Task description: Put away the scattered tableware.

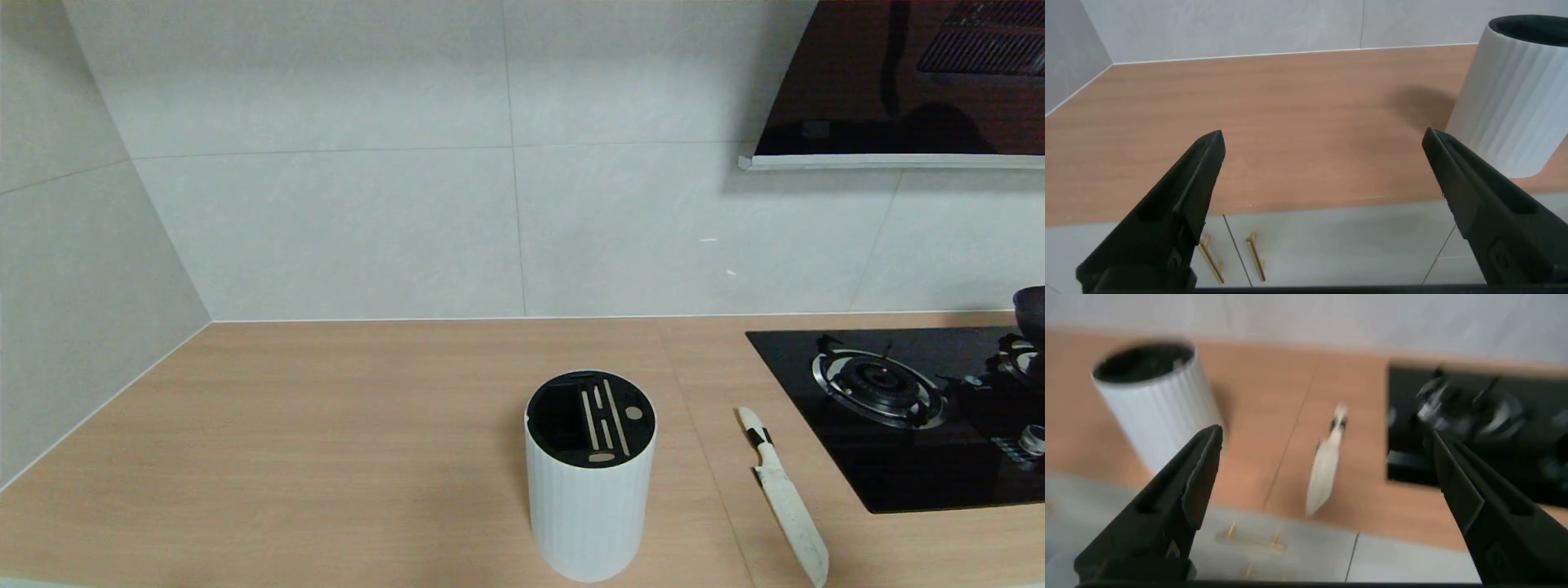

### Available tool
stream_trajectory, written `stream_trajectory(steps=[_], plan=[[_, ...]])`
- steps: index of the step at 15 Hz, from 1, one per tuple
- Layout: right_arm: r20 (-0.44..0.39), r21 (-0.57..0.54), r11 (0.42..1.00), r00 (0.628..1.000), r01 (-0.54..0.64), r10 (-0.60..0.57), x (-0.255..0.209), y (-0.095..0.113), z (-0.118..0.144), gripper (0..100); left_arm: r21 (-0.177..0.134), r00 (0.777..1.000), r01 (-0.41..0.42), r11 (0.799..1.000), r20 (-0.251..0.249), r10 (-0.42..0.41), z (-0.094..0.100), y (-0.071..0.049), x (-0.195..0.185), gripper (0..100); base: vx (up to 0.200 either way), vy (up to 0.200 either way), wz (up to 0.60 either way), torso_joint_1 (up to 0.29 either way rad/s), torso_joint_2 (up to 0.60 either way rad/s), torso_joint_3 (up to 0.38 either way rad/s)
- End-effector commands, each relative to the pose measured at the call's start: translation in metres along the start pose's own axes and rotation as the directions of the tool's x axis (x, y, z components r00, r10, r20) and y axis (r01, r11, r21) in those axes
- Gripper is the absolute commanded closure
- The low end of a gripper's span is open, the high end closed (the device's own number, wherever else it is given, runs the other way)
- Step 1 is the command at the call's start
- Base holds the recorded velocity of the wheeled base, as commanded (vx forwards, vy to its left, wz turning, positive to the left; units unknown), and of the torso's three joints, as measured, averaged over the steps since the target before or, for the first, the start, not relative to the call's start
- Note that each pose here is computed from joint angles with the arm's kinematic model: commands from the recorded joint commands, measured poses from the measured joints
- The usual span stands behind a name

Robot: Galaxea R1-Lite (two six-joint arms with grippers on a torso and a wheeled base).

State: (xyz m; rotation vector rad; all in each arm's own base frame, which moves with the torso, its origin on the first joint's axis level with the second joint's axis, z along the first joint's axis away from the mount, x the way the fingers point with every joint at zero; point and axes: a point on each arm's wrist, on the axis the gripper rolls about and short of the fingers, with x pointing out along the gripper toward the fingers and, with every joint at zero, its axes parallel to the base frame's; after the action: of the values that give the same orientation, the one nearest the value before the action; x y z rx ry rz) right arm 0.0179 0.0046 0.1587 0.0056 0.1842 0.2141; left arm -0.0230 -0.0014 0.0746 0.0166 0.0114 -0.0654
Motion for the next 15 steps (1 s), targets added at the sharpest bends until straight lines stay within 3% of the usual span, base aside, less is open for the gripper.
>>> stream_trajectory(steps=[1,7,15], plan=[[-0.242,0.040,0.995,0.965,-0.091,0.098,0.056,-0.004,0.008,0,0.000,1.000,0.001,1.000,0.000,-0.001,0.000,0.000,0.000,0,0.000,0.000,0.00,0.000,0.00,0.000],[-0.315,0.027,0.999,0.948,-0.038,0.044,0.154,-0.010,0.002,0,0.000,1.000,0.001,1.000,0.000,-0.001,0.000,0.000,0.000,0,0.000,0.000,0.00,0.000,0.00,0.000],[-0.429,-0.022,1.000,0.903,0.010,-0.019,0.232,-0.006,-0.031,0,0.000,1.000,0.001,1.000,0.000,-0.001,0.000,0.000,0.000,0,0.000,0.000,0.00,0.000,0.00,0.000]])
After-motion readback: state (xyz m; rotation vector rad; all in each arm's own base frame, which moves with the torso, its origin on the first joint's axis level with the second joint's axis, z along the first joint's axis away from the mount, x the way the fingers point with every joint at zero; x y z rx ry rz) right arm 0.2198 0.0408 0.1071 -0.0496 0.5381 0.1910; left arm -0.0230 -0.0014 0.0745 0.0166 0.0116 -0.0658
